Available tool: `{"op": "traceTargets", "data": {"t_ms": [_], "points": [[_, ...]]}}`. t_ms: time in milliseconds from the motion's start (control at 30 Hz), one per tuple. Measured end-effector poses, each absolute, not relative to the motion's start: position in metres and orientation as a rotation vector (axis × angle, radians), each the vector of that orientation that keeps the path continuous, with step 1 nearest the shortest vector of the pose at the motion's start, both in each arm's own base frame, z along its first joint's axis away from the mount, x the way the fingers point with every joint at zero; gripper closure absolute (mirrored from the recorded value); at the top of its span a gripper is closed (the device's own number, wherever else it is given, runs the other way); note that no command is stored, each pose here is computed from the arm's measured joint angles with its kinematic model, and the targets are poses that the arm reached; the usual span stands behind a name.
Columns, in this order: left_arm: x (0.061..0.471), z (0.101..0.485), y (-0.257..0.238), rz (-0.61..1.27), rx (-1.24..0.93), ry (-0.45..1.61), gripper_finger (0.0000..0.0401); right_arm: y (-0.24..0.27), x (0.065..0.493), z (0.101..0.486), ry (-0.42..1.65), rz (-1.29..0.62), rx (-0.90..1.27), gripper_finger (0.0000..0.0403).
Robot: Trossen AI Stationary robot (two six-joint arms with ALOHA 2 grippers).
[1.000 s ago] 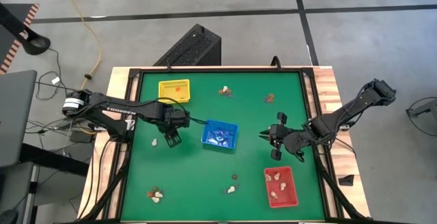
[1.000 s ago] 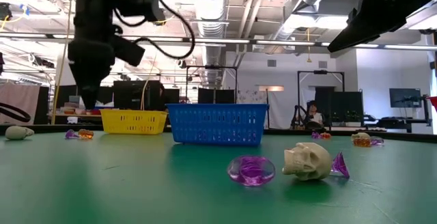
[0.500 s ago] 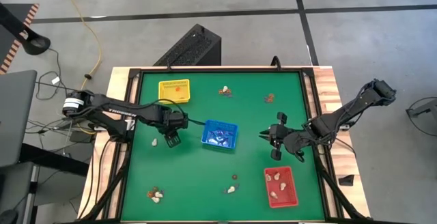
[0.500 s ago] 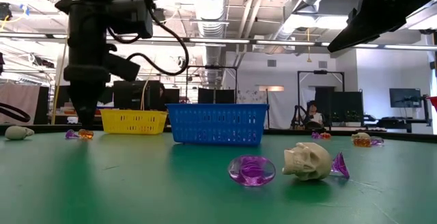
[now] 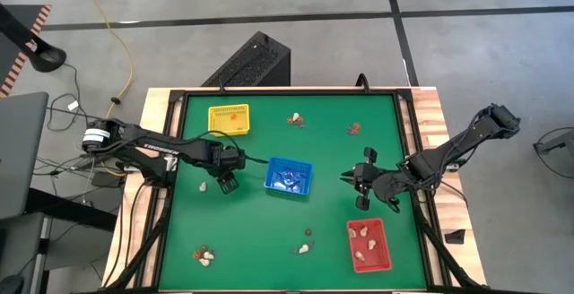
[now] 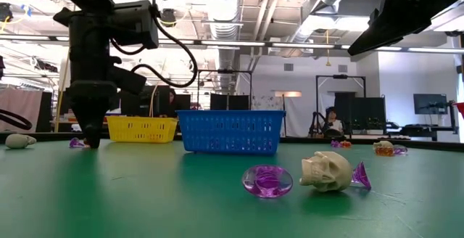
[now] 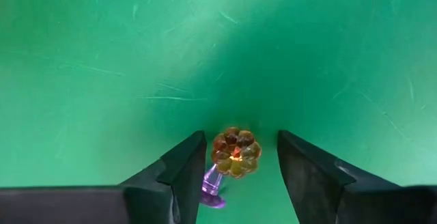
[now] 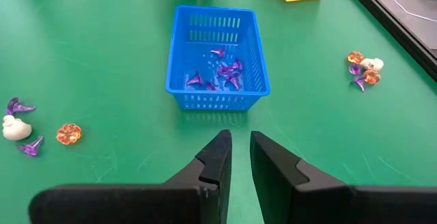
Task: Sort Halloween decoration
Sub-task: Put the pumpkin toy into the yellow bin
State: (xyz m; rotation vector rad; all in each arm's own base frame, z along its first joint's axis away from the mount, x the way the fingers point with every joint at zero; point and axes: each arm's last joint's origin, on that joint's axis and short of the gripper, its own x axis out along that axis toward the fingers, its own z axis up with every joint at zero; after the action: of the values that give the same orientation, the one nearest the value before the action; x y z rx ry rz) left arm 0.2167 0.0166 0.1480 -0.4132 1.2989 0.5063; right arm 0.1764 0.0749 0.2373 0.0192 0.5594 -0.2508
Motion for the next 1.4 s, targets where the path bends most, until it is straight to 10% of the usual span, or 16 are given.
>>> {"op": "traceTargets", "data": {"t_ms": [433, 1000, 1400], "points": [[0.216, 0.148, 0.019, 0.533, -0.442, 1.295, 0.033, 0.075, 0.176, 0.237, 0.559, -0.25, 0.02, 0.0316], [0.249, 0.203, 0.057, 0.5, -0.339, 1.114, 0.032, 0.075, 0.176, 0.237, 0.56, -0.249, 0.02, 0.0316], [0.244, 0.241, 0.138, 0.843, -0.211, 0.921, 0.032, 0.075, 0.176, 0.237, 0.56, -0.249, 0.021, 0.0316]]}}
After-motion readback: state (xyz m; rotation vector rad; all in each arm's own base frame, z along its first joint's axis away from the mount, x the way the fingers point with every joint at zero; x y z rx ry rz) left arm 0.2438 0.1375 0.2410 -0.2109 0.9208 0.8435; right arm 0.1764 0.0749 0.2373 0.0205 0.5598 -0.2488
